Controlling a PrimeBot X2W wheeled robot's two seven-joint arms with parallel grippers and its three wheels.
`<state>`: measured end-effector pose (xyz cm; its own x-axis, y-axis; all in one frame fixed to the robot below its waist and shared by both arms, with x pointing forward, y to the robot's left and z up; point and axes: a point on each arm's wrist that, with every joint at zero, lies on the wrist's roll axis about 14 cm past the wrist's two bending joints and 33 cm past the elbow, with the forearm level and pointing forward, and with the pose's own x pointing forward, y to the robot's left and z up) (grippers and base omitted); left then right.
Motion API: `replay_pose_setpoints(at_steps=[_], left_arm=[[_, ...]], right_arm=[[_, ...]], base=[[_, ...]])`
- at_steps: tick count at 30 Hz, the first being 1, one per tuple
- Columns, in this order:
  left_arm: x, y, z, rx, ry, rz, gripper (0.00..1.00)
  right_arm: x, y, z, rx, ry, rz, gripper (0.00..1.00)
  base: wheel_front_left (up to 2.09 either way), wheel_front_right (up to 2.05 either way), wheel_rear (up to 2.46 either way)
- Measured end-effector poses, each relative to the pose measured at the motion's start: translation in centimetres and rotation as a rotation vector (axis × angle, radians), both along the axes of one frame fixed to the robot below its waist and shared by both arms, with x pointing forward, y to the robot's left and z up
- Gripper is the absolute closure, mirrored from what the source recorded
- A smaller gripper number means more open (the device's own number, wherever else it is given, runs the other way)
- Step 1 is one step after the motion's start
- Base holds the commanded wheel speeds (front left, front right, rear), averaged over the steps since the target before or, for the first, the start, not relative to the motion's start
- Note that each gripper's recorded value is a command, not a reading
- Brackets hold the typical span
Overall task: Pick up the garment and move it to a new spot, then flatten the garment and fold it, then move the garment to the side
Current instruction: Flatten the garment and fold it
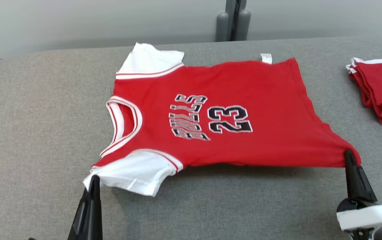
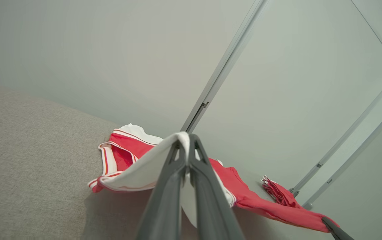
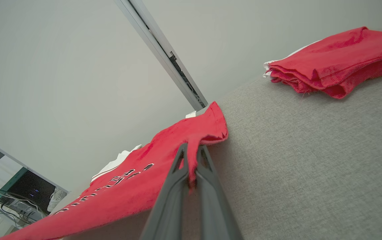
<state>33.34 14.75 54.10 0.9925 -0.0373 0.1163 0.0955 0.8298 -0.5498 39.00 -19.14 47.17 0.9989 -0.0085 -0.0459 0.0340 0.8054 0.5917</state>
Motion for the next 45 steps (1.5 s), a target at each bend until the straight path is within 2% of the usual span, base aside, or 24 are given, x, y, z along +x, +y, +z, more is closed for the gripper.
replay_pose_setpoints(at_steps=[8,18,33,45], left_arm=[[-1.9,-0.3,0.0,0.014,0.017,-0.014,1.0],[-3.2,-0.9,1.0,0.013,-0.009,-0.048,1.0],[-3.1,-2.0,-3.3,-0.002,0.109,-0.115,1.0],[-1.7,-3.1,-5.2,0.011,0.147,-0.169,1.0]], right_arm=[[-2.9,-1.2,0.8,-0.019,0.015,-0.026,1.0],[-4.8,-1.3,1.5,-0.013,0.012,-0.029,1.0],[-6.6,-0.1,-4.9,0.075,0.193,-0.034,1.0],[-6.2,0.1,-6.0,0.077,0.22,-0.039,1.0]], base=[[0.0,0.0,0.0],[0.0,0.0,0.0],[0.0,0.0,0.0],[0.0,0.0,0.0]])
